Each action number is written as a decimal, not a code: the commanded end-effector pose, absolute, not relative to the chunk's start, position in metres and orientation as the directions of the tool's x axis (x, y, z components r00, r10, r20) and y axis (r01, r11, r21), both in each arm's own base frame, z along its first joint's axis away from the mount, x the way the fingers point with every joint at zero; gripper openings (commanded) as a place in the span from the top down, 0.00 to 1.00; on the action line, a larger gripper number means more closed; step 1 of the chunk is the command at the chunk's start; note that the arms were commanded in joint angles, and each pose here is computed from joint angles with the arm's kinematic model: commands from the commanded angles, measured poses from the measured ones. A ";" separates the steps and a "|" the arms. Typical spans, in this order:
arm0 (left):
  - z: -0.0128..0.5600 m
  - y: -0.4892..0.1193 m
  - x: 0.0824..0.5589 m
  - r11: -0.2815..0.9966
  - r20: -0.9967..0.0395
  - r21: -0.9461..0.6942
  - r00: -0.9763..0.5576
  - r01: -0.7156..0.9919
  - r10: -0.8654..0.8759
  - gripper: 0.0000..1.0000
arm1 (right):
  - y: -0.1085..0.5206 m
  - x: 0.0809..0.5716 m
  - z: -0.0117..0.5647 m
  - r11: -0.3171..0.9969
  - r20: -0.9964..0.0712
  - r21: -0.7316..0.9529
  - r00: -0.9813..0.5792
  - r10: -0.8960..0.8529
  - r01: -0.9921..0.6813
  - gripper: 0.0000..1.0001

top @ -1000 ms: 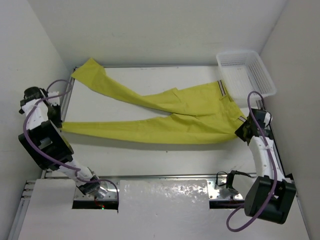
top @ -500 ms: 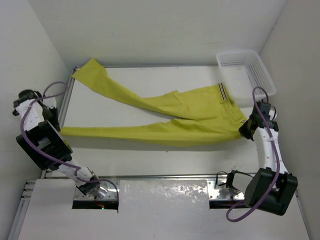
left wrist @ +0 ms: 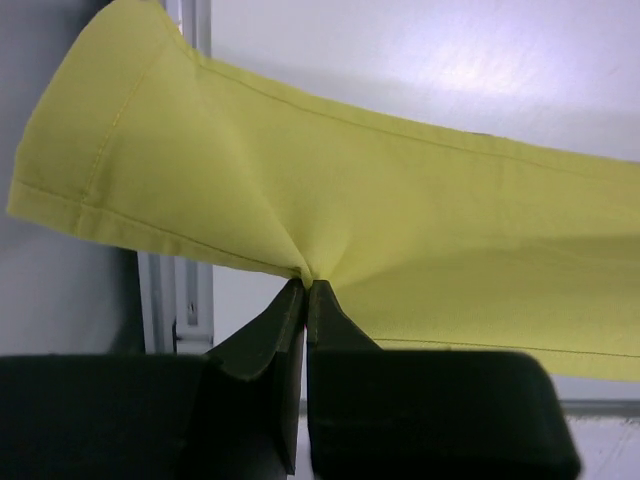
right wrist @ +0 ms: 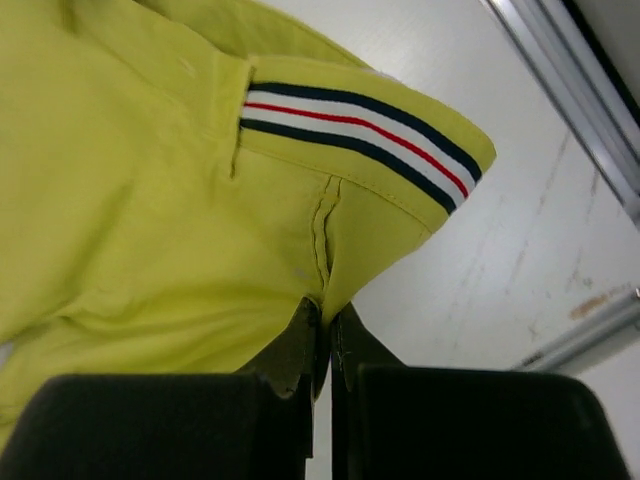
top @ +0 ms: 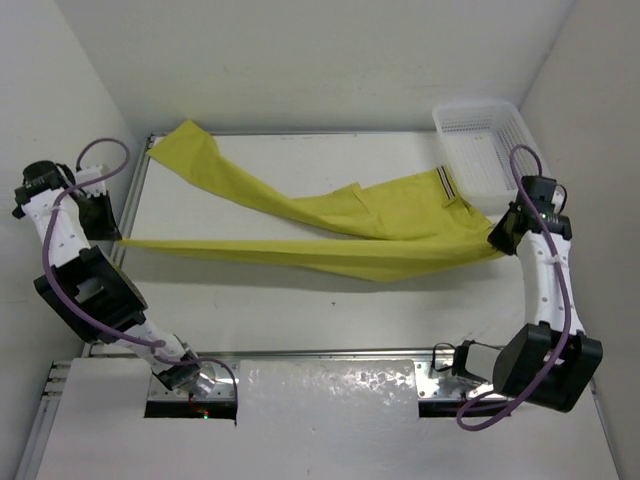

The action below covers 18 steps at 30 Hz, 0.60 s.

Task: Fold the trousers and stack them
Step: Flatten the trousers out

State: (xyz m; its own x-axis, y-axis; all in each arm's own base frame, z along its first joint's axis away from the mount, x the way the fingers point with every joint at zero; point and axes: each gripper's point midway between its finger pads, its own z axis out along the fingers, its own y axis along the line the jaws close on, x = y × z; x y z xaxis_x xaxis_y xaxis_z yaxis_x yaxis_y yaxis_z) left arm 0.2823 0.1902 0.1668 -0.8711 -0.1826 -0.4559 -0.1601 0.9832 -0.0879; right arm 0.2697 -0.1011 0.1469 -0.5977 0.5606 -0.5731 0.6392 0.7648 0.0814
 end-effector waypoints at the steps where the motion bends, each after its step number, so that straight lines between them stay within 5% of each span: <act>1: 0.159 0.229 0.255 0.969 -0.419 0.122 -0.896 -0.213 -0.144 1.00 | -0.123 0.230 0.120 0.683 -0.543 -0.054 -0.595 0.592 0.728 1.00; 9: 0.079 0.221 0.157 0.961 -0.061 0.237 -0.990 -0.141 -0.131 0.98 | -0.122 0.137 0.021 0.344 -0.392 -0.049 -0.335 0.857 0.938 1.00; 18: 0.076 0.222 0.098 0.981 0.236 0.195 -0.971 -0.001 -0.048 0.58 | -0.137 0.142 0.030 0.317 -0.414 -0.081 -0.321 0.852 0.945 0.92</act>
State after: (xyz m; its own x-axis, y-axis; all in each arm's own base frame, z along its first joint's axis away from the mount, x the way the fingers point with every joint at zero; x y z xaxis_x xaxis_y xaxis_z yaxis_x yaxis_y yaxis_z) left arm 0.1156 0.2001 0.0577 -0.9857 -0.0977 0.1372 -0.0777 0.9865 0.1440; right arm 0.1229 -0.1025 0.0072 -0.3666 0.8890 -0.2743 0.9299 0.3596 -0.0772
